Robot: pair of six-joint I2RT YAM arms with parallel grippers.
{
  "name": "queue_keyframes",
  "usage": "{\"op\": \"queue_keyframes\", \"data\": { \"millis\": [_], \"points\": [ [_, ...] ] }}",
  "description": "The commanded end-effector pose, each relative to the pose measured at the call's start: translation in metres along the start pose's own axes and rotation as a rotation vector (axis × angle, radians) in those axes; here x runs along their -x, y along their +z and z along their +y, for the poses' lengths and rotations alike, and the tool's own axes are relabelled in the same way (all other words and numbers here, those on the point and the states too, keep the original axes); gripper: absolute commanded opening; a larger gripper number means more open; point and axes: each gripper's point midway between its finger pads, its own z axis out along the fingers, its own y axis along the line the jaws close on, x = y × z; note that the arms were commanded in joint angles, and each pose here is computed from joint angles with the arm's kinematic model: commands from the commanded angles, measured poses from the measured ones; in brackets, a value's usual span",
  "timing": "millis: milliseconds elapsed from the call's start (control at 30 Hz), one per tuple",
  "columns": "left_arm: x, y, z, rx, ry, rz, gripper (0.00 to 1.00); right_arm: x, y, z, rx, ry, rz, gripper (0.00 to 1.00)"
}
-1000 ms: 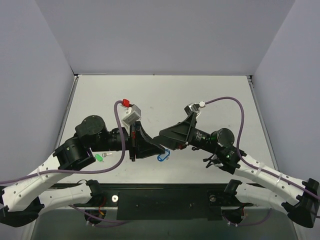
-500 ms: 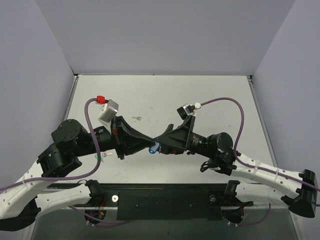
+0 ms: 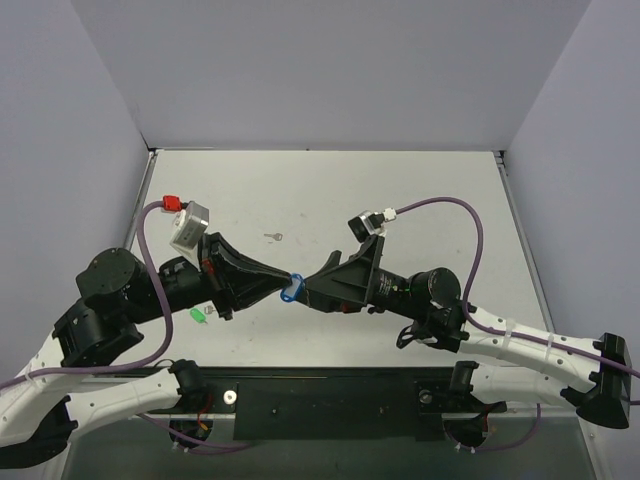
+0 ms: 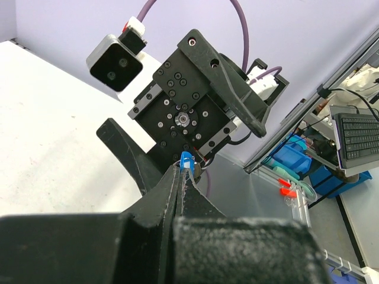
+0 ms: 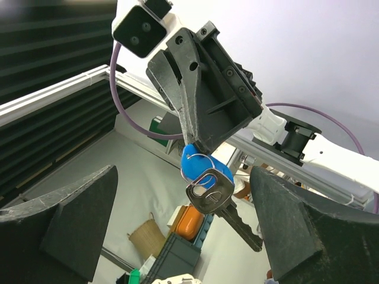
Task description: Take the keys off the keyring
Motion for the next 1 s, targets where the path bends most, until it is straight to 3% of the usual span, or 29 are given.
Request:
{"op": "queue_keyframes", "data": {
  "millis": [0, 633, 867, 967],
  "points": [
    [0.019, -0.012, -0.009, -0.004, 0.024, -0.06, 0.0, 0.008, 0.002, 0.044, 0.145, -0.052, -0.044, 0.87],
    [0.016, -0.022, -0.008, -0.012, 0.026, -0.086, 0.0, 0.0, 0.014, 0.053, 0.203, -0.018, -0.003, 0.75],
    [0.037, -0.019, -0.035, -0.137, 0.002, -0.171, 0.0, -0.004, 0.023, 0.05, 0.212, -0.007, 0.016, 0.94],
    [0.042, -0.017, -0.04, -0.167, -0.001, -0.184, 0.0, -0.008, 0.028, 0.051, 0.223, 0.009, 0.032, 0.97]
  ]
}}
